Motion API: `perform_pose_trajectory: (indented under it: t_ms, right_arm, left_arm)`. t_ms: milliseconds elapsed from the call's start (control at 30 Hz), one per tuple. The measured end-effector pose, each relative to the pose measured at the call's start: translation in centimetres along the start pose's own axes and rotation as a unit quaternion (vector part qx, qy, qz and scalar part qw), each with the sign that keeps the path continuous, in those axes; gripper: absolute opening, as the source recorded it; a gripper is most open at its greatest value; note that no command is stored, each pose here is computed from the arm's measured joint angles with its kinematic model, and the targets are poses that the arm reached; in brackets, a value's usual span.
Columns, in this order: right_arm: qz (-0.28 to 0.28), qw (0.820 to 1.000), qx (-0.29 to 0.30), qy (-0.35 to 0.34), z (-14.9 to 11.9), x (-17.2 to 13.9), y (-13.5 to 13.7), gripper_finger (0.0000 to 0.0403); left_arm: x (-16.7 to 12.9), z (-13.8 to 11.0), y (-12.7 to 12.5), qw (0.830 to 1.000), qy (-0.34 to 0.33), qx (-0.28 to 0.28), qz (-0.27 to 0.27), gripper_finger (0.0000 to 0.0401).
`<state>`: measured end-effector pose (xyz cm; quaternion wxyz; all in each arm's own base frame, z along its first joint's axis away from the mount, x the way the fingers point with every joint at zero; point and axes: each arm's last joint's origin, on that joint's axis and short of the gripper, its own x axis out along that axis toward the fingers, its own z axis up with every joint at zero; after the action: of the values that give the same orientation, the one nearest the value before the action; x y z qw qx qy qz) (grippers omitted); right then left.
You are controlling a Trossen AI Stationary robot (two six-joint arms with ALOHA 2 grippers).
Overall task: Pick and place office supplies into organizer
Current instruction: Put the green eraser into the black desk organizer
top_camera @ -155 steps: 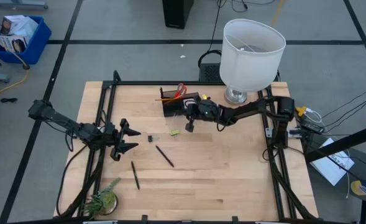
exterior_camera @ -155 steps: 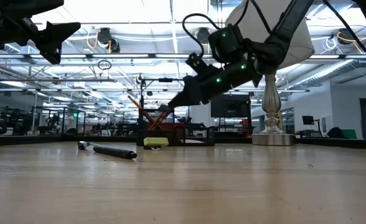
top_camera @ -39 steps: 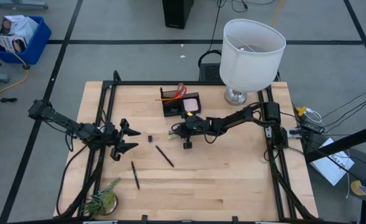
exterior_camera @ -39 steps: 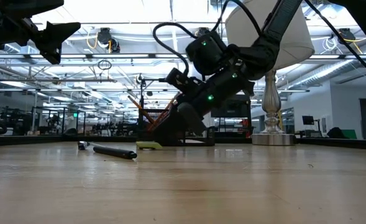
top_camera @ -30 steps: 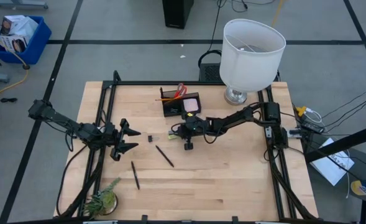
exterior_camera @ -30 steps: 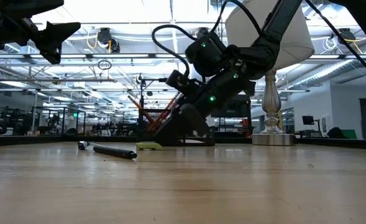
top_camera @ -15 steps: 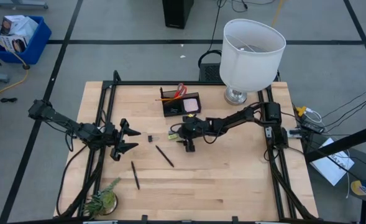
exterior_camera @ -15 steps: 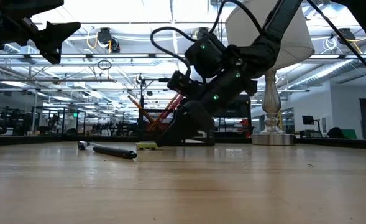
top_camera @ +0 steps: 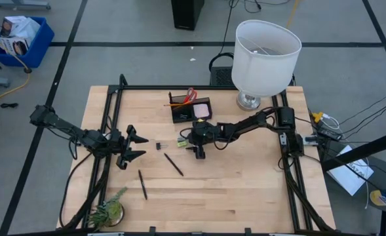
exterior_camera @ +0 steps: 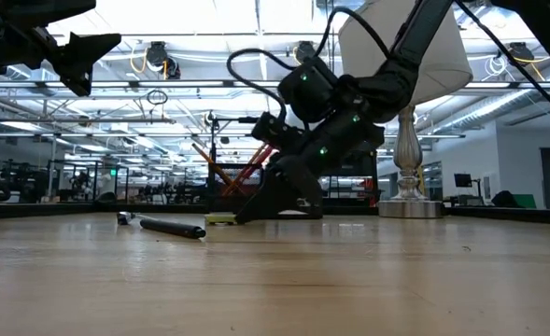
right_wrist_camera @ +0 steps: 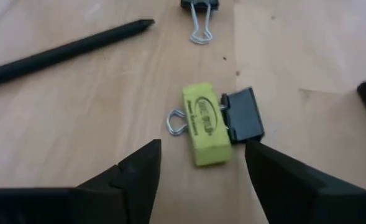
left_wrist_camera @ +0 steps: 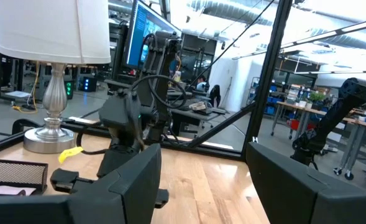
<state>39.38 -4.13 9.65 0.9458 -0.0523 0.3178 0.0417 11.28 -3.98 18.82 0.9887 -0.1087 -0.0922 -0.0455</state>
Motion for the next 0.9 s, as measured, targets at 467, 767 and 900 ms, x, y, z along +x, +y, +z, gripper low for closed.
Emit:
perform_pose_trajectory:
  t_ms: [467,767,900]
  right_arm:
    - [0.025,1.0,0.003,0.0,-0.17,0.06,0.03,0.0154]
    - [-0.004,0.999,0.04,-0.018,0.26,0.07,-0.14,0.0142]
    - [-0.008,0.999,0.049,-0.017,0.25,0.08,-0.1,0.0142]
  left_arm:
    - [0.0,0.01,0.0,1.0,0.0,0.0,0.0,0.0244]
    - [0.0,0.0,0.0,1.0,0.0,0.0,0.0,0.0244]
    - [0.0,0.01,0.0,1.0,0.0,0.0,0.0,0.0244]
